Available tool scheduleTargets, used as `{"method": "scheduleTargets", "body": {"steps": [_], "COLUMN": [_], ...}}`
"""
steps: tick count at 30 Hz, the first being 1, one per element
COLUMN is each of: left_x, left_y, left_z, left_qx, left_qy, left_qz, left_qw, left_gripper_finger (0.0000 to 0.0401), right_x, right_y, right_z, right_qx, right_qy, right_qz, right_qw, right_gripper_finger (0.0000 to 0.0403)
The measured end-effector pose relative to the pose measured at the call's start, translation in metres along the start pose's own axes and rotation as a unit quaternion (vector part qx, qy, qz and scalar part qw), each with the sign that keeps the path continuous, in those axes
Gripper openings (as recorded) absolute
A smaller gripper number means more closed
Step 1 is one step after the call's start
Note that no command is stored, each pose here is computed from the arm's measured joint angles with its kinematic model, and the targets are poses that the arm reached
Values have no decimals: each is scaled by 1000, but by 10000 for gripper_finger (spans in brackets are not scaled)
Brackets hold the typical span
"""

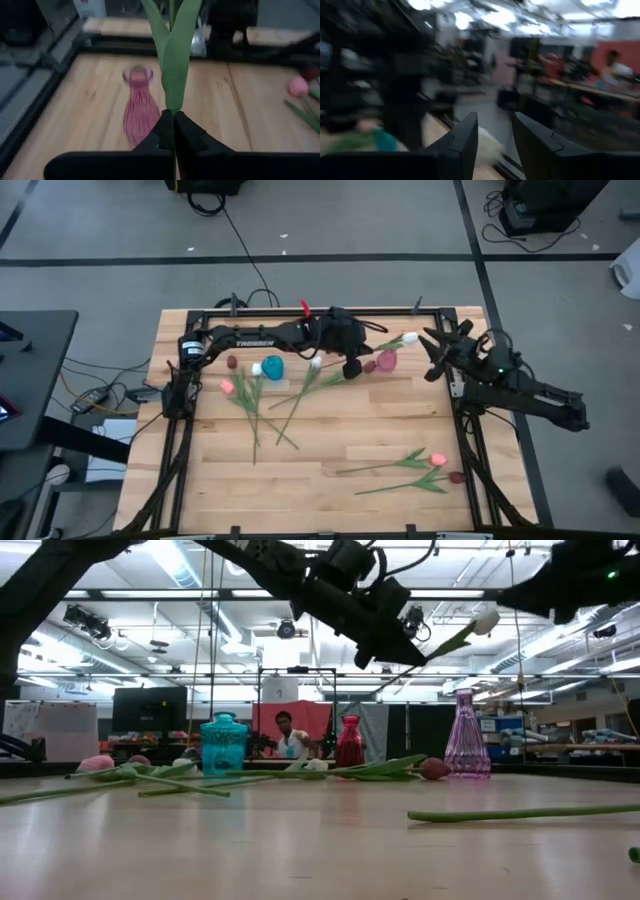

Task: Sort flowers into vase by color
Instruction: Put the right white tulip into the pink vase

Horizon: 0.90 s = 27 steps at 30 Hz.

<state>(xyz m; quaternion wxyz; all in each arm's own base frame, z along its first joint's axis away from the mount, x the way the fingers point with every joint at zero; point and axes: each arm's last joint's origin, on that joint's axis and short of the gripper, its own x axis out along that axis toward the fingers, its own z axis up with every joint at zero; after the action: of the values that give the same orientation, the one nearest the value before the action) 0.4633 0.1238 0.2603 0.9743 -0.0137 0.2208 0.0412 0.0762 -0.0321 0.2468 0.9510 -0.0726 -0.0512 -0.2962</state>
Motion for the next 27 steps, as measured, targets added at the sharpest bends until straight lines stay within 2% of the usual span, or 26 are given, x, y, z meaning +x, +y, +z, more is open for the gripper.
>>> {"method": "scheduleTargets", "body": {"steps": [3, 8, 16, 22, 27], "left_x": [10, 20, 11, 3, 10], "left_y": [6, 12, 13, 15, 17], "left_z": [-3, -2, 31, 50, 48], "left_qx": [-9, -25, -3, 18, 19], "left_qy": [-30, -89, -202, -298, -386], "left_qz": [5, -1, -9, -2, 0], "left_qw": [1000, 996, 979, 955, 922], "left_gripper_finger": [2, 2, 2, 2, 2], "right_x": [-5, -11, -15, -15, -15], "right_y": [2, 3, 5, 4, 4], "right_z": [3, 8, 10, 14, 15], "right_qx": [1, 0, -6, -1, 5], "right_qy": [-27, -63, -85, -105, -108], "right_qz": [57, 111, 162, 161, 161], "right_qw": [998, 992, 983, 981, 981], "right_gripper_finger": [135, 131, 130, 130, 130]}}
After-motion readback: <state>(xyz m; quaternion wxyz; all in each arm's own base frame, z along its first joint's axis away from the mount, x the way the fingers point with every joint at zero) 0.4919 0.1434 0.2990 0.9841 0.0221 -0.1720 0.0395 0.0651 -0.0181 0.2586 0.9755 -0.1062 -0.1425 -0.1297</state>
